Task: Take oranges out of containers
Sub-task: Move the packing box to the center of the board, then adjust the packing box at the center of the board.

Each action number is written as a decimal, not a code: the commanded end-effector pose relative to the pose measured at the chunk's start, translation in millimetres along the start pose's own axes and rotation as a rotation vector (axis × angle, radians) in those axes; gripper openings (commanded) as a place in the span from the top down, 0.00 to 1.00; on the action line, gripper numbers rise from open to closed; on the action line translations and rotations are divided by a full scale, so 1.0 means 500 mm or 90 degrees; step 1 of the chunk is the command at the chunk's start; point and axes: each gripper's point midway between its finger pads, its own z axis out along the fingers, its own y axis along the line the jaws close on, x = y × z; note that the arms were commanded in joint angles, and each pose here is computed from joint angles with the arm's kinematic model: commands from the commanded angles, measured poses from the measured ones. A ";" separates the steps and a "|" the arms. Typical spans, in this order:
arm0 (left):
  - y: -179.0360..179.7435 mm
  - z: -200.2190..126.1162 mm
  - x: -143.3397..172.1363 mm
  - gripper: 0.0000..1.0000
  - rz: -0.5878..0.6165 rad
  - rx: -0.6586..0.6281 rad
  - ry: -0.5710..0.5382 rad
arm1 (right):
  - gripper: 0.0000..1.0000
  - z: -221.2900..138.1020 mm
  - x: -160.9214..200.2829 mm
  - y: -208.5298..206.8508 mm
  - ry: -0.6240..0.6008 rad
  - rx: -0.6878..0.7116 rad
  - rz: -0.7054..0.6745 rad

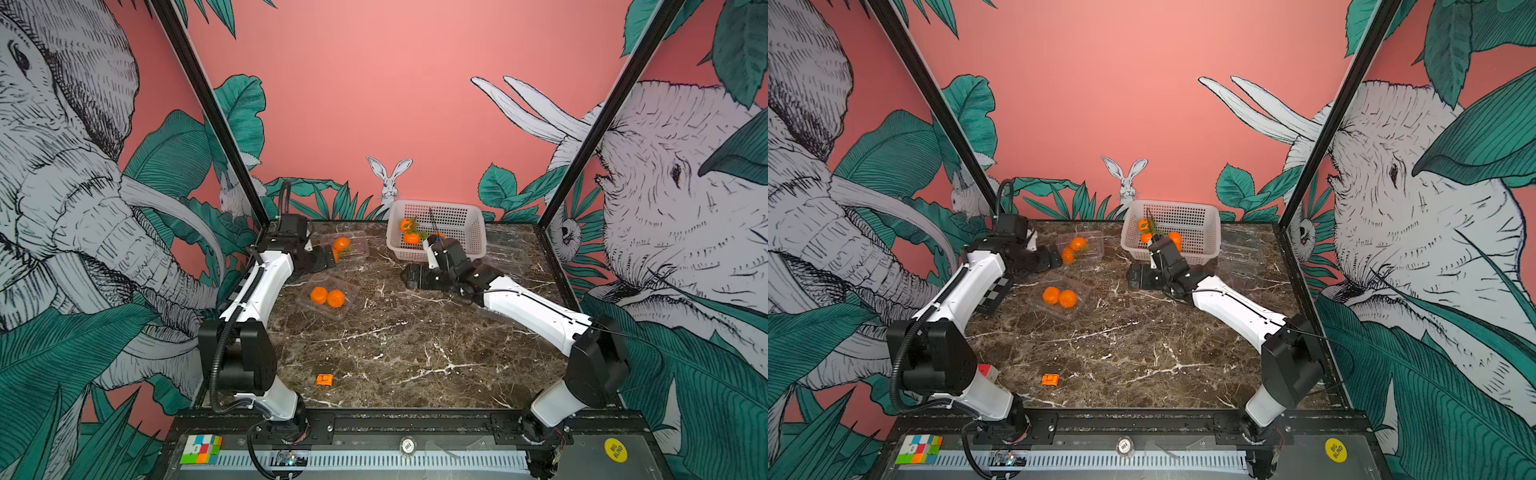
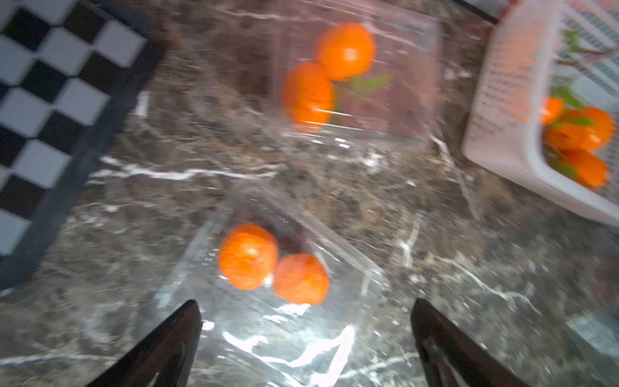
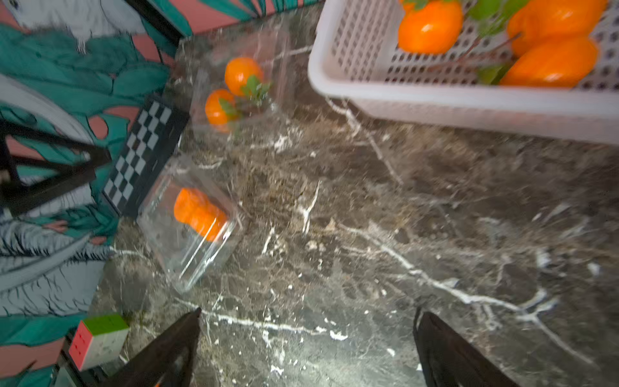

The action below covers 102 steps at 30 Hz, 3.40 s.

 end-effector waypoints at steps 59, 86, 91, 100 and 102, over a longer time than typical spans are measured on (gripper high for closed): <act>-0.450 0.129 0.212 0.01 0.082 0.337 0.119 | 0.01 0.003 0.018 -0.184 -0.076 0.038 -0.059; -0.375 0.139 0.202 0.01 0.118 0.236 0.097 | 0.01 0.001 0.165 -0.147 -0.084 -0.061 0.307; -0.374 0.136 0.196 0.01 0.126 0.237 0.083 | 0.01 -0.009 0.153 -0.108 -0.104 -0.084 0.332; -0.366 0.142 0.186 0.01 0.100 0.248 0.103 | 0.02 0.001 0.177 -0.062 -0.113 -0.086 0.393; -0.366 0.143 0.188 0.01 0.101 0.248 0.105 | 0.01 0.014 0.182 -0.052 -0.107 -0.085 0.405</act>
